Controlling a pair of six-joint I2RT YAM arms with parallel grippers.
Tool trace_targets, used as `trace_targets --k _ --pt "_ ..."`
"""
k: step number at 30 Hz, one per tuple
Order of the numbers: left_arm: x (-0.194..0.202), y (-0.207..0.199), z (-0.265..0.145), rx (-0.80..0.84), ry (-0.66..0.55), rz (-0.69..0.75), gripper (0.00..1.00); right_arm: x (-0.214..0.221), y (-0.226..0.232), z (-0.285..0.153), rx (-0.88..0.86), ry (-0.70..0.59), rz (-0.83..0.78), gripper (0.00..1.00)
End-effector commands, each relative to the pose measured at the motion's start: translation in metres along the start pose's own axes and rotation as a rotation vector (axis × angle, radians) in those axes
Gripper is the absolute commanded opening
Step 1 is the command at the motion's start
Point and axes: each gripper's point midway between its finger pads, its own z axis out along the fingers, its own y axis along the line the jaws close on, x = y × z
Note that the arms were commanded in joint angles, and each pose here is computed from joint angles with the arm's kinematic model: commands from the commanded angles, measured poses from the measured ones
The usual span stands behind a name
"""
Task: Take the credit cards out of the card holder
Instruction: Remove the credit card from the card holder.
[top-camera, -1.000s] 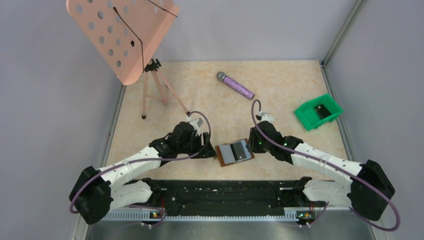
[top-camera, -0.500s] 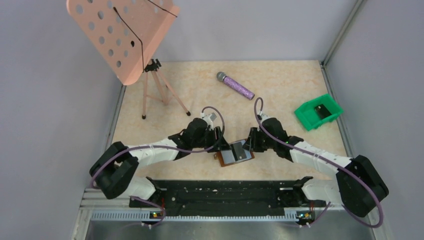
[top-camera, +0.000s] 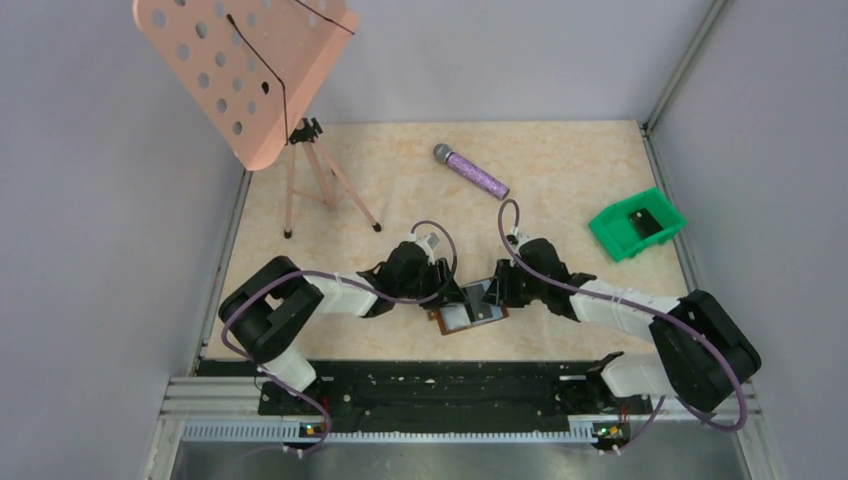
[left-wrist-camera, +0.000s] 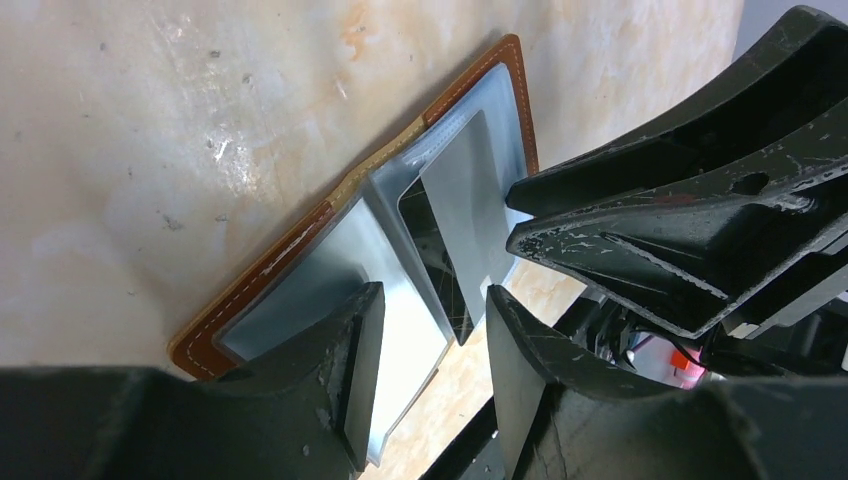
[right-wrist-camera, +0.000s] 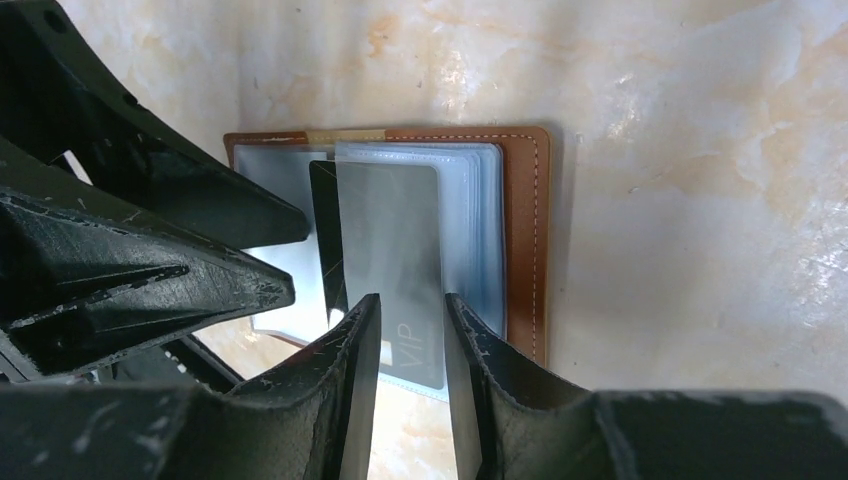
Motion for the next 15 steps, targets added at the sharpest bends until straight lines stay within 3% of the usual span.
trace_targets --k 1,15 --pt "-0.001 0.003 0.004 0.017 -0.029 0.018 0.48 -0.002 -0.005 0.004 -0.006 -0.024 0.002 0.30" --pt "0.003 0.000 0.004 0.059 -0.018 0.024 0.48 0.019 -0.011 0.003 -0.032 -0.015 0.073 0.26"
